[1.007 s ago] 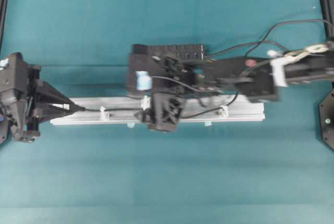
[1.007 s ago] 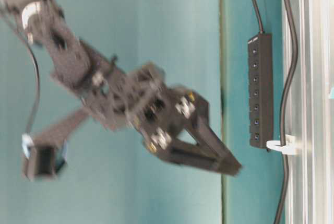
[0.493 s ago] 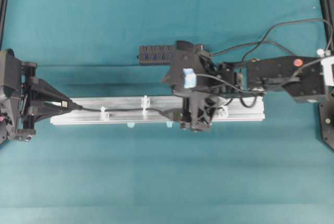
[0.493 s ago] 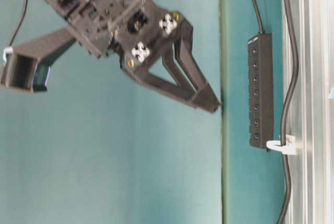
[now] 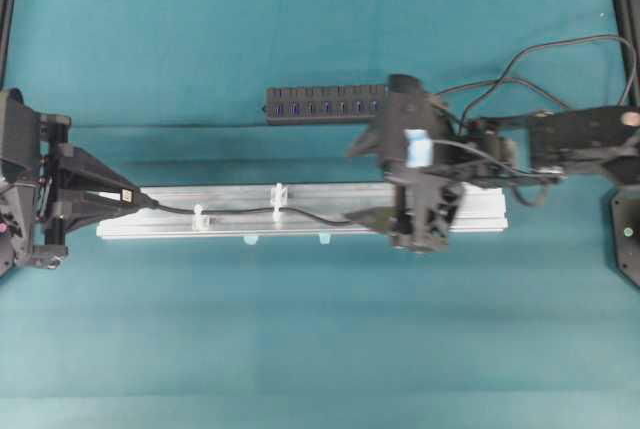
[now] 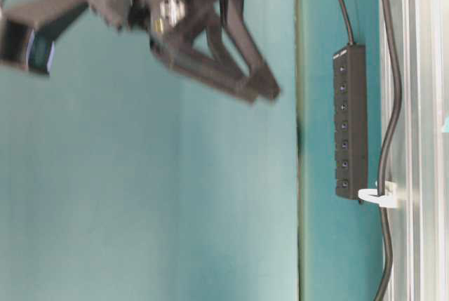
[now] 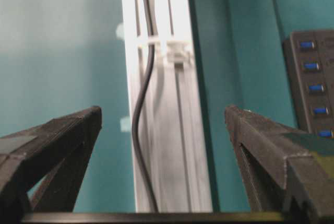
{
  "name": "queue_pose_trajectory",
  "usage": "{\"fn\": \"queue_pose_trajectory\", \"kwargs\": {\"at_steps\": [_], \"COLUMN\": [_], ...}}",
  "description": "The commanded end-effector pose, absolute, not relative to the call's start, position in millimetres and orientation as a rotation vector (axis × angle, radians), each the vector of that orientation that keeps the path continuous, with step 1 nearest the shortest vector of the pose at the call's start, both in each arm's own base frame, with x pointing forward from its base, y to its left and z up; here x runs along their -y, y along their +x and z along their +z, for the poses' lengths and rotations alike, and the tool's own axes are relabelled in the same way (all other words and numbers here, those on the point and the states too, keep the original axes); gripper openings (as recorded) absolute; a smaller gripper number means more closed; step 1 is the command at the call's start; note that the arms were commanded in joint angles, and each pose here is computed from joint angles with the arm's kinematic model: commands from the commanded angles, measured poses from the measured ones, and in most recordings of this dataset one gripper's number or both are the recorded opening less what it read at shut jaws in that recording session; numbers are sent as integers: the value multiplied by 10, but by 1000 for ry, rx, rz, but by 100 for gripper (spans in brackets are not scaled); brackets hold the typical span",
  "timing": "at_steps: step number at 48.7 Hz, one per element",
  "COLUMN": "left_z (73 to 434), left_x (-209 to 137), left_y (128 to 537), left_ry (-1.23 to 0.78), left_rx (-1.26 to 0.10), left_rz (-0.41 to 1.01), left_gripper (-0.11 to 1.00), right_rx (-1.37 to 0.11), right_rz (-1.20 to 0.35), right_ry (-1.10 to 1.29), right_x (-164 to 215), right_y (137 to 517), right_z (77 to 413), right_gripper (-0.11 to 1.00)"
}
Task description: Pass the USB cable through three rings with both arms.
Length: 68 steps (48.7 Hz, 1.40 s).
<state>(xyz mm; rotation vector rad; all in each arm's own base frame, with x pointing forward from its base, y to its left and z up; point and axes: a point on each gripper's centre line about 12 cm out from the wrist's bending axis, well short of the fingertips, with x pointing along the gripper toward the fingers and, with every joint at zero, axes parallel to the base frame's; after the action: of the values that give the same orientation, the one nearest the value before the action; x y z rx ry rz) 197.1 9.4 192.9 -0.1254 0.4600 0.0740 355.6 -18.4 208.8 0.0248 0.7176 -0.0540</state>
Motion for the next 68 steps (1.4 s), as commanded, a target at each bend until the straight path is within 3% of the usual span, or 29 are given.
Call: {"fn": "queue_pose_trajectory", "kwargs": {"at_steps": [1,35,68], "left_z": [2084,2136,2134], "left_x": [-97,-98,-107], "left_y": [2026,2048,2050], "left_ry": [-120,-117,-116], "left_rx": [-410,-397,-397], "left_rz": [70,69,73], "left_gripper": [24,24,24], "right_rx": [-684,-684,-683], "right_rz": [-46,-59,-62], "right_ry": [24,67,76], "right_x": [147,129,129], "right_y": [3463,3108,3093], "right_z": [2182,2140,2135], "right_gripper": [79,78,78]}}
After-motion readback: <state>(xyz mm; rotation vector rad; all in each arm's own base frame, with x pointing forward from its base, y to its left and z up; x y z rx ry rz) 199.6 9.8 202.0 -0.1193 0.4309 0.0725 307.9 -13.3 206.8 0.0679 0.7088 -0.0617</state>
